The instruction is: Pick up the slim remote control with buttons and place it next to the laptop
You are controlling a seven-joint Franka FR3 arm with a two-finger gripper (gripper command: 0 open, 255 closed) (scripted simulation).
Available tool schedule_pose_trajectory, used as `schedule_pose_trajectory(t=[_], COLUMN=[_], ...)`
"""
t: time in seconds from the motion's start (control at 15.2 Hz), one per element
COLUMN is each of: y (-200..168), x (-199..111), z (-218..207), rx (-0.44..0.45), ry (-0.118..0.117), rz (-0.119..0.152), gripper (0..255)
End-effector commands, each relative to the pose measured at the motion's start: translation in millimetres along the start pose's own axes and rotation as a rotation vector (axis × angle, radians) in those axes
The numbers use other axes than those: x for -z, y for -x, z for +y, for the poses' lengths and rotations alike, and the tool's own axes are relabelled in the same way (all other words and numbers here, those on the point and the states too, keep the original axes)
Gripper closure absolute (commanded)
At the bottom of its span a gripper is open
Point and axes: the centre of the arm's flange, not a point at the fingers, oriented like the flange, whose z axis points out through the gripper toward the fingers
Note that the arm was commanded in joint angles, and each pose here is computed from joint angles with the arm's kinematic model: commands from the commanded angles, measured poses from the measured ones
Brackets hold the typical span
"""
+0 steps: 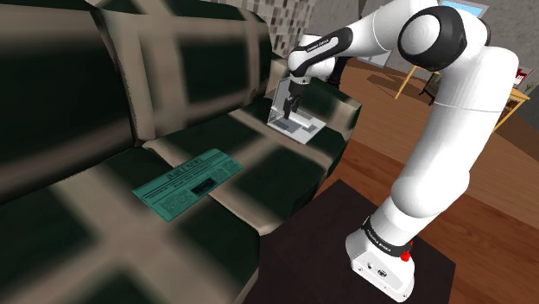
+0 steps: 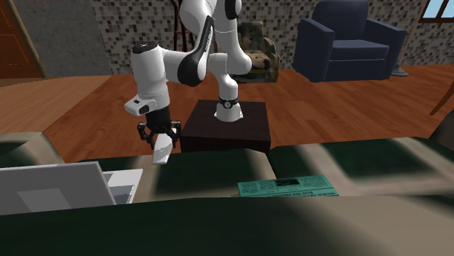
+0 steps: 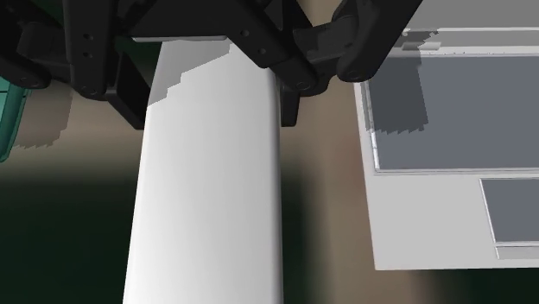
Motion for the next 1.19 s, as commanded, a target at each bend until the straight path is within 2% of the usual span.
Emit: schedule_pose_trajectory(t=[0.0, 1.12], y=[1, -2], x=[-11, -101], z=[-1, -2], rx=[0.0, 0.0], ry=[0.0, 0.0], rz=[0.001, 0.001], gripper=[255, 255])
